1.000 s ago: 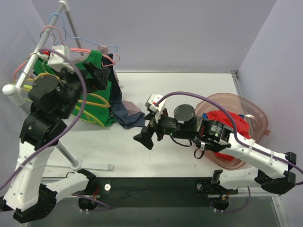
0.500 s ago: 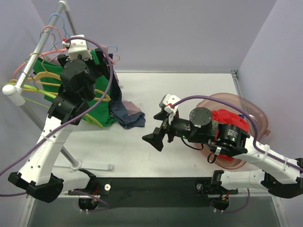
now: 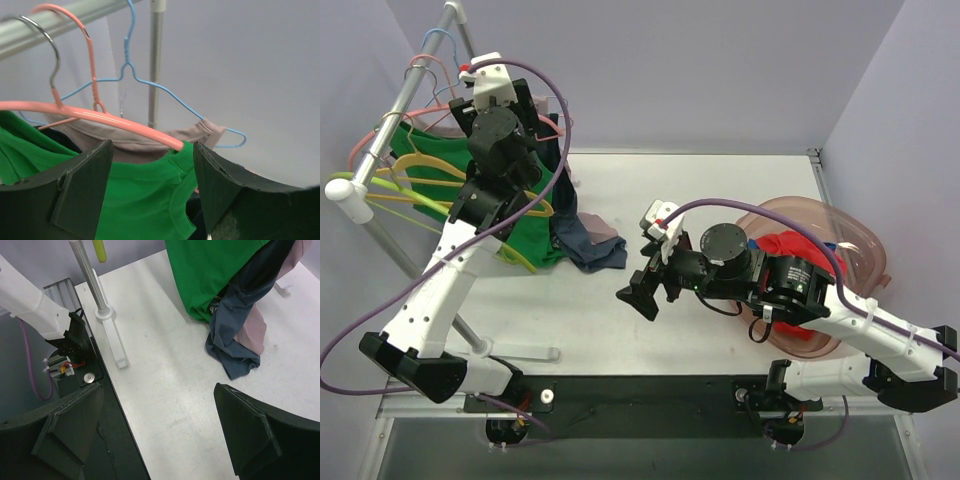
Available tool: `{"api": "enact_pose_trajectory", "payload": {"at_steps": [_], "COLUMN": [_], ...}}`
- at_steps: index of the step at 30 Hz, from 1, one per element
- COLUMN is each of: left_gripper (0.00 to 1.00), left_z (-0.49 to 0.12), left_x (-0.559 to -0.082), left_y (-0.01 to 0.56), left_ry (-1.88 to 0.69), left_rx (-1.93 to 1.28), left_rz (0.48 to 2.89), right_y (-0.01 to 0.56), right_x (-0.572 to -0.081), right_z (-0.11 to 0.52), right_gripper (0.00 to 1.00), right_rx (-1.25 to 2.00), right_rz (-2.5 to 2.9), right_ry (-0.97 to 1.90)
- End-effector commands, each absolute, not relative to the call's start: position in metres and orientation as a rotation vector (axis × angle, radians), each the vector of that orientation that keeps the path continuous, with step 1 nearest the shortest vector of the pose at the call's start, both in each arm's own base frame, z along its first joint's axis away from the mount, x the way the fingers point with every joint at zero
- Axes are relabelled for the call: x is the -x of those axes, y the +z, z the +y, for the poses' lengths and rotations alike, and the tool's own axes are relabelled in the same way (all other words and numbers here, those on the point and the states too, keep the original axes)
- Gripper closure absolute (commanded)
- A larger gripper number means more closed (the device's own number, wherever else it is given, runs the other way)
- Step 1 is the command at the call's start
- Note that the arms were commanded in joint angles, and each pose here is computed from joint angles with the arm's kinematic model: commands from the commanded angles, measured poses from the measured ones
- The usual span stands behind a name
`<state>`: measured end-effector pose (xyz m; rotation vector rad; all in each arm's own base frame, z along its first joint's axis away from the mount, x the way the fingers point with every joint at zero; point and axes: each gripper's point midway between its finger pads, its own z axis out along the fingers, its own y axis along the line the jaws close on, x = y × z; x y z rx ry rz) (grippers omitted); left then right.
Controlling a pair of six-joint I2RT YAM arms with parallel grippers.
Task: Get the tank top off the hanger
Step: Pick up the hanger from the clothesline.
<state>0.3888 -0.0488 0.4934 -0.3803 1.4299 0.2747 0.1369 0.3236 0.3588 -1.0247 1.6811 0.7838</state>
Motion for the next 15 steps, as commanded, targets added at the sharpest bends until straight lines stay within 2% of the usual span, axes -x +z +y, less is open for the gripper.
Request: {"api": "enact_pose_trajectory", "payload": {"at_steps": [1,15], "left_gripper": [0.26,0.37], "left_z": [-0.021,0.026], "left_x": [-0.381,-0.376], "left_y": [0.523,0.53], "left_ry": [0.34,0.508], "left_rx": [0.483,0.546], "left_rz": [1.325,1.282], "right_y": [0.378,0.369], "right_x": [-0.138,-0.129], "right_z": [0.332,0.349], "right_gripper": [0.01,0.0], "right_rx": [1.006,1.086], "right_rz": [1.658,1.689], "right_ry": [0.791,0.776]}}
